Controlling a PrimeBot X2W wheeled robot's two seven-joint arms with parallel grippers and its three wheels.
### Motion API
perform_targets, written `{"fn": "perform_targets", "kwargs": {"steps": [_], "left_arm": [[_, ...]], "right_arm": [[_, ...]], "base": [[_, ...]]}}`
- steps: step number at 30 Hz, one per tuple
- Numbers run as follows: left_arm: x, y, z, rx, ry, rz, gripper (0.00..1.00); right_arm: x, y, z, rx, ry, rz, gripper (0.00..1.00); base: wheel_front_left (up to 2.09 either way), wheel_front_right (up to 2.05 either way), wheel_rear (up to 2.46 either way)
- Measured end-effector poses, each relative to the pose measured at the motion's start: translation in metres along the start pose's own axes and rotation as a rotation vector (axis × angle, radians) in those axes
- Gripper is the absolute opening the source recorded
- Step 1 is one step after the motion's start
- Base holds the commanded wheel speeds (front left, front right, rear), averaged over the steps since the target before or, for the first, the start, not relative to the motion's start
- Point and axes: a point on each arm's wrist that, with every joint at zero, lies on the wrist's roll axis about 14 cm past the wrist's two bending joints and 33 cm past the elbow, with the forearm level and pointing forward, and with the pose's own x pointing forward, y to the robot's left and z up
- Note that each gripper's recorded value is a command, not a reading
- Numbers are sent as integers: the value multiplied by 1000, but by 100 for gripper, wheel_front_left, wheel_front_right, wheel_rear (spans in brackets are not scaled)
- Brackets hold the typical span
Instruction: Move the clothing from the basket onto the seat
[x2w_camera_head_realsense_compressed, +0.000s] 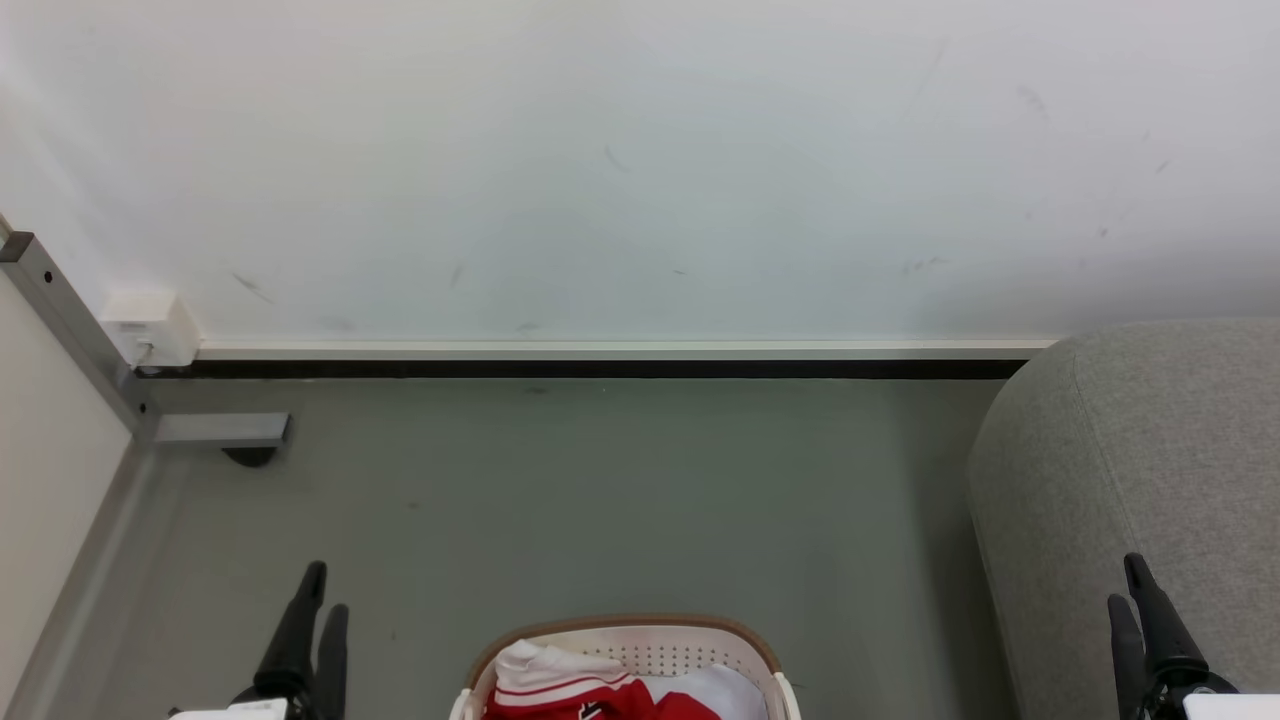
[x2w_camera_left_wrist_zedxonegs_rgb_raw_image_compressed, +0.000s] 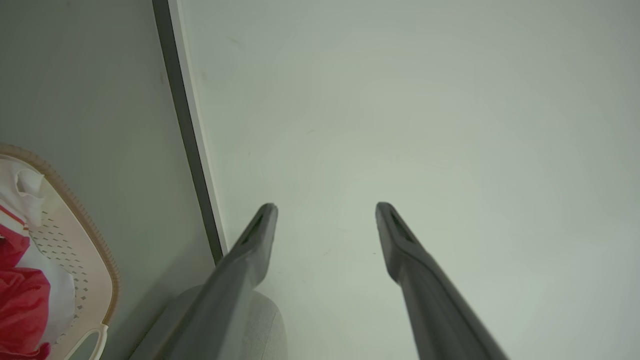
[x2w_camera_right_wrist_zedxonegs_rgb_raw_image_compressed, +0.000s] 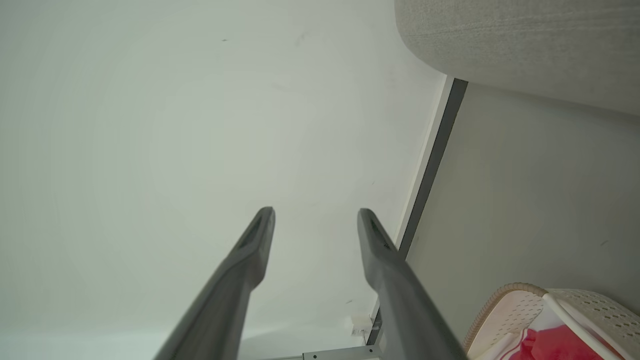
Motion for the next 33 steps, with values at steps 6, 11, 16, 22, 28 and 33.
{"fn": "perform_targets", "kwargs": {"steps": [6,11,16,22,28,33], "left_arm": [[0,-6,1,8,-20,-19,100],[1,-13,4,51,-41,-39,100],[1,-21,4,138,-48,-59,100],[1,-30,4,239,-64,-81,100],[-1,-35,2,331,-74,-91,100],[-3,-38,0,455,-81,-93,100]], "right_arm": [[2,7,-7,-18,4,22,100],[3,14,-12,-56,6,43,100],[3,21,-15,-119,5,63,100],[3,28,-18,-230,2,85,100],[2,34,-17,-377,-12,105,100],[1,38,-21,-491,-11,123,100]], "base": [[0,0,0],[0,0,0],[0,0,0],[0,0,0],[0,0,0],[0,0,0]]}}
